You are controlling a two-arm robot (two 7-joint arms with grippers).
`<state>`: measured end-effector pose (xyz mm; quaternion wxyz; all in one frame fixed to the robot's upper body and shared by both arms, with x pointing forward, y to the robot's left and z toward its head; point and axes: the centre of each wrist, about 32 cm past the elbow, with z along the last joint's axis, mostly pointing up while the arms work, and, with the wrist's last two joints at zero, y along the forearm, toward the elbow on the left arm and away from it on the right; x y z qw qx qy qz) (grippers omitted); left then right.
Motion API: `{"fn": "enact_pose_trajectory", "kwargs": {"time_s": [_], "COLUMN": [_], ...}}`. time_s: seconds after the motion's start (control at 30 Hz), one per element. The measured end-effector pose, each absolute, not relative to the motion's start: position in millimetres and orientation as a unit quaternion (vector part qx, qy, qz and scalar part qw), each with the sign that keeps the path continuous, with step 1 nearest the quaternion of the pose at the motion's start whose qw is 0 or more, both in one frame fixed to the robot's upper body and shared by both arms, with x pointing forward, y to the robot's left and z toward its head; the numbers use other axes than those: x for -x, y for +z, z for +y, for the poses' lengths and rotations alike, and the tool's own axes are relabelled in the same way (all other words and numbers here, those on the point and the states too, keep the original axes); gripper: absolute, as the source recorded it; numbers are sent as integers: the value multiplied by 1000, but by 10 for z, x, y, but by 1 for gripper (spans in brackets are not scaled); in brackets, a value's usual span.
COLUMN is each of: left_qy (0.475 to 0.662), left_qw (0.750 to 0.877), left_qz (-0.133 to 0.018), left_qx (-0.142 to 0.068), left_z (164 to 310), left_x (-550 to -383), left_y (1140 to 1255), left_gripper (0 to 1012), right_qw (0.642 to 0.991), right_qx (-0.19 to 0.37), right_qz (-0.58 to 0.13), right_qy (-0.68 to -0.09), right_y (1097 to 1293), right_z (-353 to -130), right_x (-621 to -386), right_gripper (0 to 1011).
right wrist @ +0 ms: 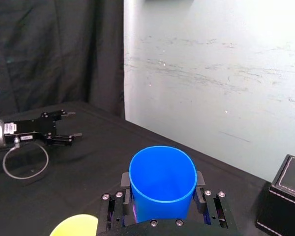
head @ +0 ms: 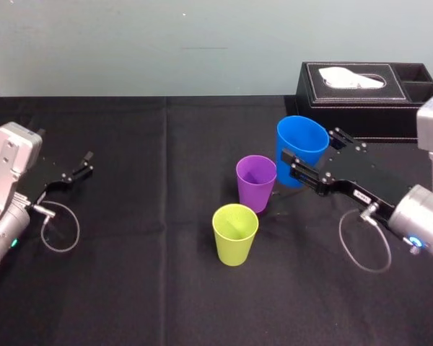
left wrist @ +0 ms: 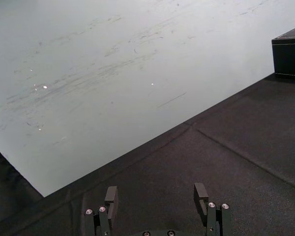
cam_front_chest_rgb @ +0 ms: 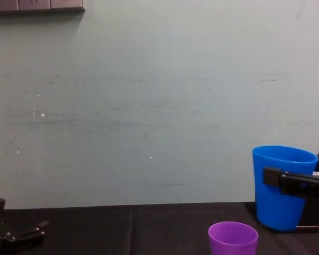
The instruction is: Stack the three plastic cups sequentially using one hand.
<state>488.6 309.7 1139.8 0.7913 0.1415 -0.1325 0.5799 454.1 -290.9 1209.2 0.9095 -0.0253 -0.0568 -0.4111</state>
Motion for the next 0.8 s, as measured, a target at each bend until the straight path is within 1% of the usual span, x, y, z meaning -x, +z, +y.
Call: {"fn": "enact_pose_trajectory", "kwargs": {"time_s": [0.17,0.23,0.43,0.8], "left_qy": [580,580,580,580], "left_qw": [791,791,791,791], "left_qz": [-132,-132,-132,-132], "left_qx": [-141,-142,-141,-142], "left_z": [3097,3097,3097,3097], "left_x": [-4886,-4886,-4886,-4886], "left_y": [11398,11398,11398,11398], "left_gripper": [1011,1011,1011,1011], "right_qw": [910,910,910,914], "right_qx": [28,33,40,51], "right_qz": [-58,-57,-53,-56], "right_qy": [-410,-409,-409,-398], "right_y": [12090,12072,12022,11983], "right_z": [-2848,-2806,-2738,-2616], "right_x": [-4657,-4730,-4848,-4989], "right_gripper": [732,732,732,732]}}
